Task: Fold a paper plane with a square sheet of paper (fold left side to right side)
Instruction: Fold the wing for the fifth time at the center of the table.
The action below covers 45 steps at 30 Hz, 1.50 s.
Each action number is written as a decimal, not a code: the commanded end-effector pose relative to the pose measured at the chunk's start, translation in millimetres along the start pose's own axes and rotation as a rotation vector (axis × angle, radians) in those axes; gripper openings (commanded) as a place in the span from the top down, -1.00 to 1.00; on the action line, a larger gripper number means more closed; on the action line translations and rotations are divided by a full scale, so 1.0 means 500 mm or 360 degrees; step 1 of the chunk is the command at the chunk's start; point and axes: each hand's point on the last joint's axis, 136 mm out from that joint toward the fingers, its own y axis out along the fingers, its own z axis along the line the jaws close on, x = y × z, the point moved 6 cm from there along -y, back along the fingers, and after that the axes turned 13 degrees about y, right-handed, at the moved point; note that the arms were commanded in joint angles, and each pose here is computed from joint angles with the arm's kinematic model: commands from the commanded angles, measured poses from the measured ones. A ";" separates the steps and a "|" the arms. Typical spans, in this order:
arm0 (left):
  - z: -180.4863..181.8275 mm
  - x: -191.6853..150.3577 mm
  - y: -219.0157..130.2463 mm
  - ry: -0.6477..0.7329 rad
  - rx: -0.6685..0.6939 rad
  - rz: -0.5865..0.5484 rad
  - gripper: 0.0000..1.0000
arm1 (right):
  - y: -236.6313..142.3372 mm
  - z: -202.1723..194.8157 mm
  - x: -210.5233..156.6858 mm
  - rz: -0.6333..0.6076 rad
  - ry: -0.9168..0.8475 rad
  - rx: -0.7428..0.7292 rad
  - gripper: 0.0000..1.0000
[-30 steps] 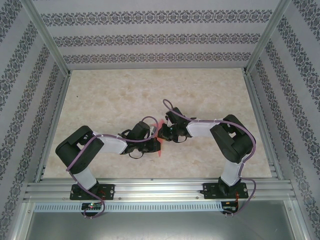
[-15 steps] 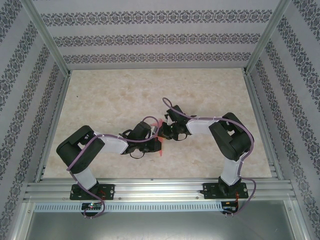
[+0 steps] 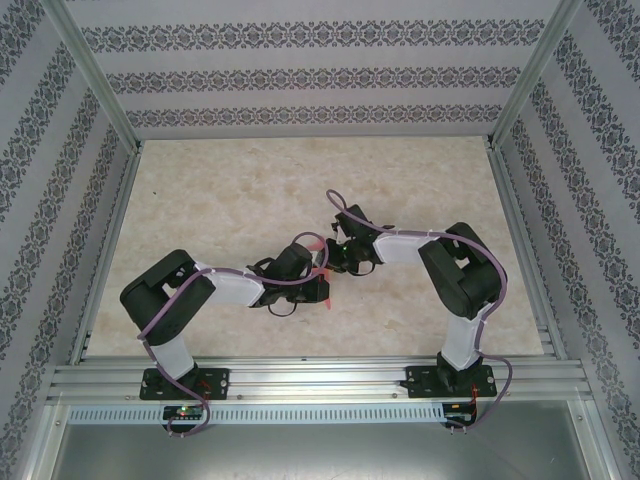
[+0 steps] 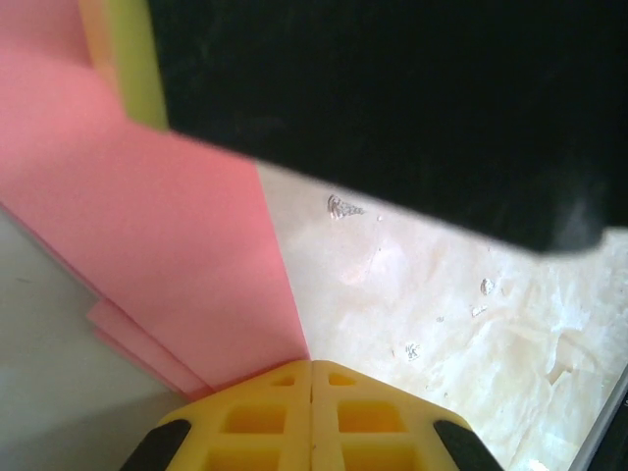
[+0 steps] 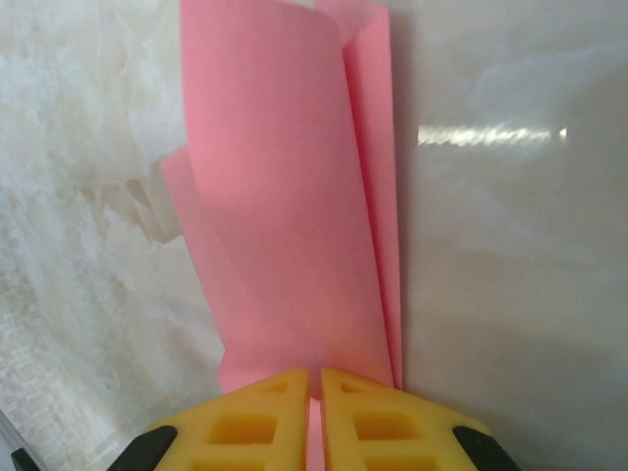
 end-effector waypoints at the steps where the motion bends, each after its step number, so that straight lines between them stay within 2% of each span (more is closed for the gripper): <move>1: 0.079 -0.121 0.023 -0.0024 0.0322 0.0372 0.86 | 0.001 0.001 0.040 -0.0128 -0.0043 -0.0049 0.74; 24: 0.083 -0.137 0.032 -0.0023 0.0334 0.0413 0.87 | 0.019 0.009 0.146 -0.0161 -0.0054 -0.0094 0.74; 45: 0.085 -0.140 0.032 -0.0028 0.0336 0.0416 0.87 | 0.011 0.017 0.201 -0.0215 0.0002 -0.0013 0.74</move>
